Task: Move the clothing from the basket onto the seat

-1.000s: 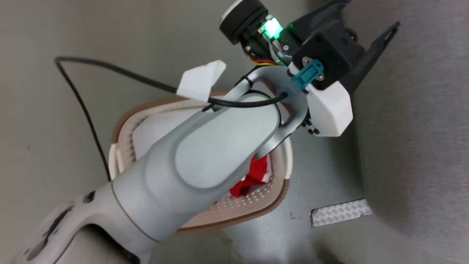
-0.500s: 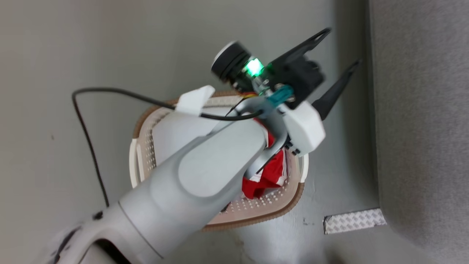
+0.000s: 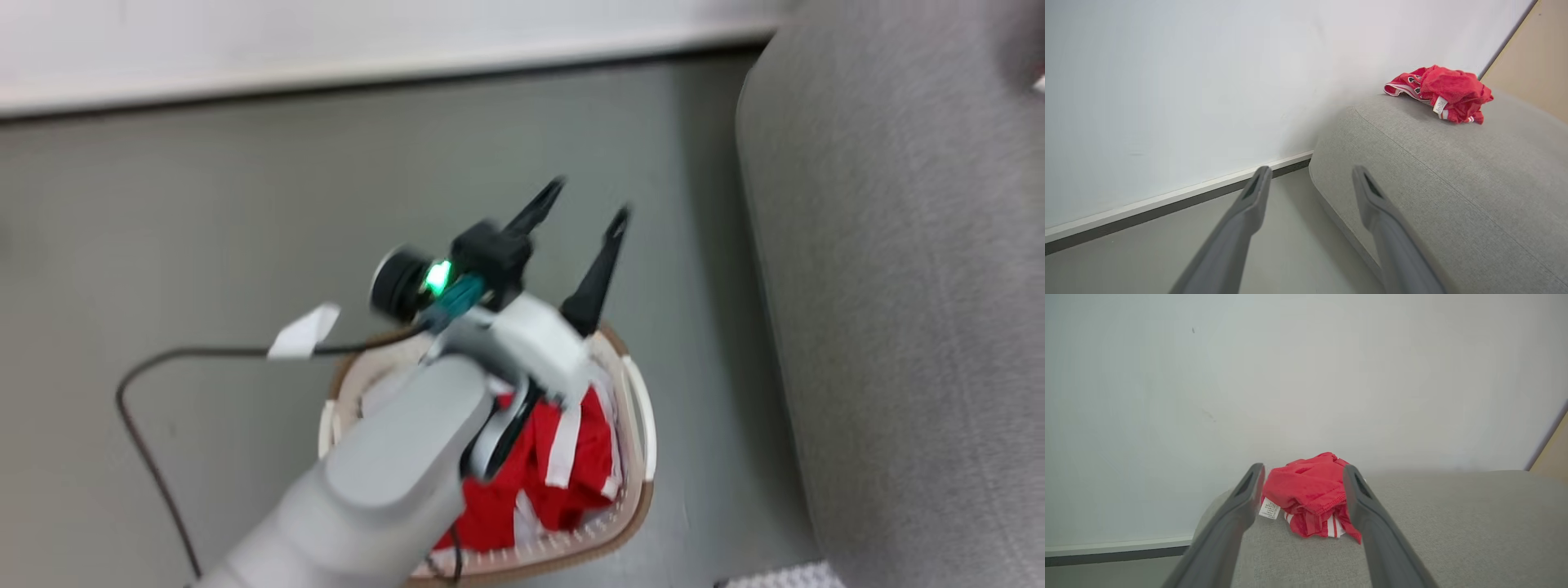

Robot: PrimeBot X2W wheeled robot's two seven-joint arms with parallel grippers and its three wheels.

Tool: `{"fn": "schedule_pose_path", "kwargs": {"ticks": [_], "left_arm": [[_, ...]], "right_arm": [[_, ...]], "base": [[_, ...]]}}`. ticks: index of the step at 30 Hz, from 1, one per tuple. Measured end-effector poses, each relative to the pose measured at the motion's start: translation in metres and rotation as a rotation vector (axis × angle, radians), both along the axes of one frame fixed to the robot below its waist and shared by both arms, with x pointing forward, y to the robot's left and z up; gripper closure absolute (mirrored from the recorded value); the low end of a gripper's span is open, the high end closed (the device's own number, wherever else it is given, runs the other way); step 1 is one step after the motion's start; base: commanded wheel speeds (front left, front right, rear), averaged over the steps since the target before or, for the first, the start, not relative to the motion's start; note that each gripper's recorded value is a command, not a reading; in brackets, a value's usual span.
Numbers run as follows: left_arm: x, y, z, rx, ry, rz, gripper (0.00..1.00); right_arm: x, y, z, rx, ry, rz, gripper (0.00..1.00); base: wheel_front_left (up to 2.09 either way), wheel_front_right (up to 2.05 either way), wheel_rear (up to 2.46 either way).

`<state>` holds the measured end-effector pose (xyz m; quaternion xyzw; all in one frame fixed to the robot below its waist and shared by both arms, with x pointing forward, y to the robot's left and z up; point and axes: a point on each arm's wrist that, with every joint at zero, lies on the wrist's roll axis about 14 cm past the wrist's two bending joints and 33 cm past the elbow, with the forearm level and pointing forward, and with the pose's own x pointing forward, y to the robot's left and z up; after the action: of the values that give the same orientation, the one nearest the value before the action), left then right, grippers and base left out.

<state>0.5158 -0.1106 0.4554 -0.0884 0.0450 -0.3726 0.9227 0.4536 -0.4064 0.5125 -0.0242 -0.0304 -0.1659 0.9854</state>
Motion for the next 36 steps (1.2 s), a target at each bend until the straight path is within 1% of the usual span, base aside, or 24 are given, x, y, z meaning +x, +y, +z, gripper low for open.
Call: {"fn": "schedule_pose_path", "kwargs": {"ticks": [5,9,12,15,17,19,22,23,25,31,36], "left_arm": [[-0.024,0.027,0.018,-0.009,0.006,0.086,0.00],[-0.044,0.050,0.031,-0.016,0.009,0.153,0.00],[-0.056,0.074,0.043,-0.023,-0.009,0.216,0.00],[-0.067,0.101,0.054,-0.042,-0.027,0.291,0.00],[-0.077,0.118,0.054,-0.033,-0.033,0.336,0.00],[-0.087,0.136,0.056,-0.034,-0.042,0.385,0.00],[-0.099,0.165,0.060,-0.041,-0.053,0.469,0.00],[-0.104,0.173,0.060,-0.025,-0.066,0.489,0.00],[-0.114,0.187,0.058,-0.017,-0.071,0.518,0.00],[-0.137,0.218,0.054,0.000,-0.086,0.571,0.00],[-0.148,0.236,0.050,0.001,-0.084,0.613,0.00]], "right_arm": [[-0.042,0.023,0.038,-0.017,-0.108,0.025,0.00],[-0.072,0.046,0.051,-0.002,-0.162,0.051,0.00],[-0.085,0.067,0.057,0.032,-0.202,0.084,0.00],[-0.091,0.094,0.051,0.036,-0.182,0.150,0.00],[-0.093,0.111,0.044,0.068,-0.177,0.183,0.00],[-0.096,0.125,0.039,0.076,-0.162,0.216,0.00],[-0.098,0.144,0.030,0.128,-0.154,0.243,0.00],[-0.098,0.151,0.029,0.134,-0.152,0.261,0.00],[-0.099,0.163,0.026,0.155,-0.151,0.284,0.00],[-0.104,0.195,0.017,0.156,-0.120,0.362,0.00],[-0.108,0.211,0.008,0.188,-0.098,0.388,0.00]], "base": [[0.00,0.00,0.00],[0.00,0.00,0.00],[0.00,0.00,0.00],[0.00,0.00,0.00],[0.00,0.00,0.00],[0.00,0.00,0.00],[0.00,0.00,0.00],[0.00,0.00,0.00],[0.00,0.00,0.00],[0.00,0.00,0.00],[0.00,0.00,0.00]]}}
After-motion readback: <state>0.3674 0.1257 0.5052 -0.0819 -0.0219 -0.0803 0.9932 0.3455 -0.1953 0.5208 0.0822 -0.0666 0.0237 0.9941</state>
